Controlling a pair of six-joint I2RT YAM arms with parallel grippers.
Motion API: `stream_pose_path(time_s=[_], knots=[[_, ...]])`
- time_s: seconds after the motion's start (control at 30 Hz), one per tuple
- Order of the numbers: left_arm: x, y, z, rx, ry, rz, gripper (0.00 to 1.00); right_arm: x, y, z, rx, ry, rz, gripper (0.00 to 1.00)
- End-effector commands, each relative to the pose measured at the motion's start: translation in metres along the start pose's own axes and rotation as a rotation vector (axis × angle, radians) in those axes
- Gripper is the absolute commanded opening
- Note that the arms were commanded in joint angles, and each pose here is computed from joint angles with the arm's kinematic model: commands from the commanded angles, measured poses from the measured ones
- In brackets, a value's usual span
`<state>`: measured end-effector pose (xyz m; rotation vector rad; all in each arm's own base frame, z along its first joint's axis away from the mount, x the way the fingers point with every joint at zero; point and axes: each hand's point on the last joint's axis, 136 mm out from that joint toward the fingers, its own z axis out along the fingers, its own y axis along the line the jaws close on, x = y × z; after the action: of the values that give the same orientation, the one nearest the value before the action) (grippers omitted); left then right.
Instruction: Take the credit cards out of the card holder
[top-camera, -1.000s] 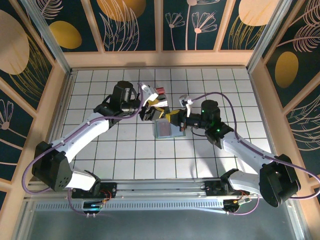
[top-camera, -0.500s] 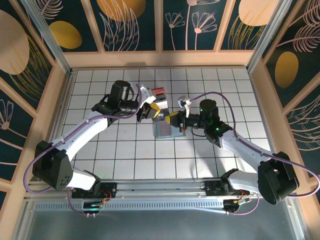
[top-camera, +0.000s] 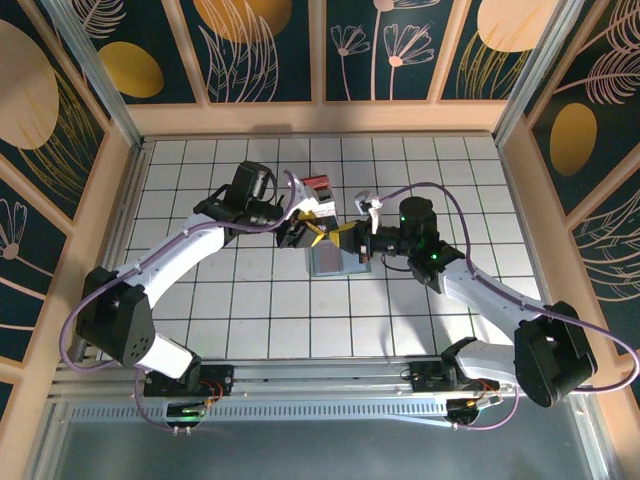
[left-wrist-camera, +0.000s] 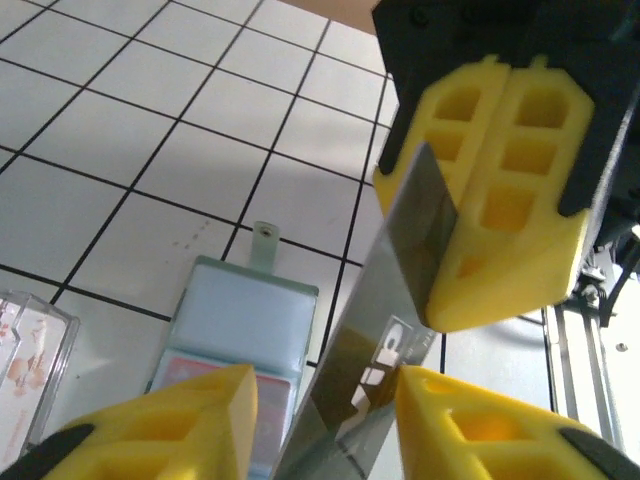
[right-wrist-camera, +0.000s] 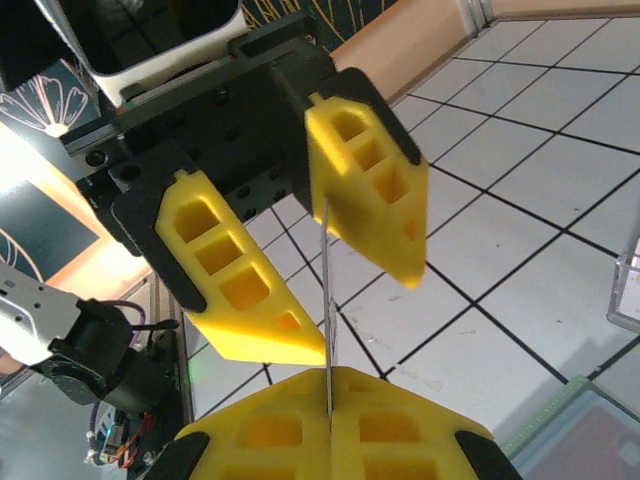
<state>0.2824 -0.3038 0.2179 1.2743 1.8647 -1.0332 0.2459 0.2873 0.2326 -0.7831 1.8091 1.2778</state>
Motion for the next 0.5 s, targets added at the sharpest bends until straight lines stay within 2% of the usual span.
stream_pose_path(time_s=[0.0,0.2,0.47], knots=[[0.0,0.002,0.002,0.016,0.02,0.005,0.39,-0.017,0.015,0.001,-0.047,-0.026,-0.066,0.0],[-0.011,0.002,-0.007,-0.02,-0.015,0.044,0.5,-0.012,0.012,0.001,-0.04,-0.015,-0.062,0.0],[-0.018,0.003,-0.014,-0.015,-0.034,0.061,0.47,-0.012,0.013,0.002,-0.051,-0.008,-0.062,0.0]])
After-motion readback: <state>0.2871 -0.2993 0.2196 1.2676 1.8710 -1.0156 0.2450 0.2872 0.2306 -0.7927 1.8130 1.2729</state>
